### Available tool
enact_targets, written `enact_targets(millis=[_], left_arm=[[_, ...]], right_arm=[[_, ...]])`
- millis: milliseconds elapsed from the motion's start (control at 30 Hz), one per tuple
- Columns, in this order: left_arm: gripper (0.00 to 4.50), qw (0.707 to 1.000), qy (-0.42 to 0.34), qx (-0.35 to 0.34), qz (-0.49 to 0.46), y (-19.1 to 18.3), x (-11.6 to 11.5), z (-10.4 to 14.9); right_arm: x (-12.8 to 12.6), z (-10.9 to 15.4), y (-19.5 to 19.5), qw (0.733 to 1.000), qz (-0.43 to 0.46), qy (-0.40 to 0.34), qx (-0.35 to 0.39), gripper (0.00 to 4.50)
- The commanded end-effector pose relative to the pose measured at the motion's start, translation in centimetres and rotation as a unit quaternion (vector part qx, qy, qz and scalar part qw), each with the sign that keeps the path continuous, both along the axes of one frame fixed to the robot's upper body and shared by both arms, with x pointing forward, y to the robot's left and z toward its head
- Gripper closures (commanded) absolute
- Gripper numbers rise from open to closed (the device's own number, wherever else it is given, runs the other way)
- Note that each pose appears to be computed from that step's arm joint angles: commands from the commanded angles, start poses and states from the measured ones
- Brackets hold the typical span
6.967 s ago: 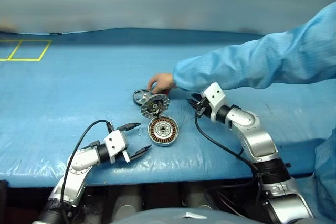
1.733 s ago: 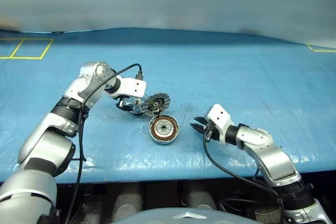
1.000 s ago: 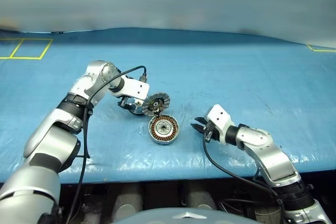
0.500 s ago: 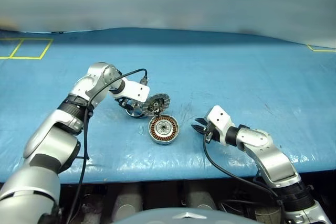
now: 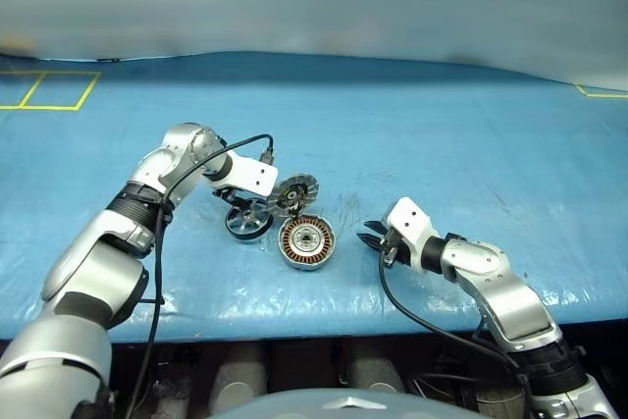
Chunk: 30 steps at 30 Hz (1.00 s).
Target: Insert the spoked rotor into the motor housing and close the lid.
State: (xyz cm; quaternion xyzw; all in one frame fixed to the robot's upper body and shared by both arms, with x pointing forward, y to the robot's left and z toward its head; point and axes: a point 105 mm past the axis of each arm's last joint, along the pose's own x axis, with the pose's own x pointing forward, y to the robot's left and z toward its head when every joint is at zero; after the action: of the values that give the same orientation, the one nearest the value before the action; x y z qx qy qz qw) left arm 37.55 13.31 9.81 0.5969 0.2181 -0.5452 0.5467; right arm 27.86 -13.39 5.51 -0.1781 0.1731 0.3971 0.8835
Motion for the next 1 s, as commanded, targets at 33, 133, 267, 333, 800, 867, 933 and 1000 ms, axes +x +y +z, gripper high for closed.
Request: enact_targets(millis=[33, 133, 267, 333, 800, 867, 933, 1000], left_arm=[[1.55, 0.999, -0.036, -0.018, -0.012, -0.2, 0.3, 2.5], [0.98, 0.999, -0.034, -0.017, -0.018, -0.1, -0.2, 3.0], [0.39, 0.999, -0.017, -0.028, -0.027, -0.5, -1.6, 3.8], [0.39, 0.999, 0.004, -0.033, -0.04, -1.0, -2.8, 4.0], [0.39, 0.998, 0.027, 0.035, -0.045, 0.9, -4.4, 1.7], [0.39, 0.998, 0.03, 0.036, -0.043, 0.9, -4.3, 1.4], [0.39, 0.998, 0.035, 0.034, -0.043, 0.7, -4.4, 1.0], [0.39, 0.998, 0.037, 0.035, -0.046, 0.5, -4.4, 0.7]], right_arm=[[0.3, 0.9, 0.1, 1.0, 0.007, -0.019, 0.001, 3.23], [0.3, 0.9, 0.1, 1.0, 0.009, -0.019, 0.001, 3.23], [0.4, 0.9, 0.1, 1.0, 0.011, -0.018, -0.001, 3.23], [0.4, 0.9, 0.1, 1.0, 0.013, -0.018, -0.003, 3.23], [0.6, 0.9, 0.2, 1.0, 0.022, -0.014, -0.008, 3.23], [0.6, 0.9, 0.2, 1.0, 0.022, -0.014, -0.008, 3.23], [0.6, 1.0, 0.3, 1.0, 0.022, -0.015, -0.009, 3.23], [0.6, 1.0, 0.2, 1.0, 0.022, -0.016, -0.009, 3.23]])
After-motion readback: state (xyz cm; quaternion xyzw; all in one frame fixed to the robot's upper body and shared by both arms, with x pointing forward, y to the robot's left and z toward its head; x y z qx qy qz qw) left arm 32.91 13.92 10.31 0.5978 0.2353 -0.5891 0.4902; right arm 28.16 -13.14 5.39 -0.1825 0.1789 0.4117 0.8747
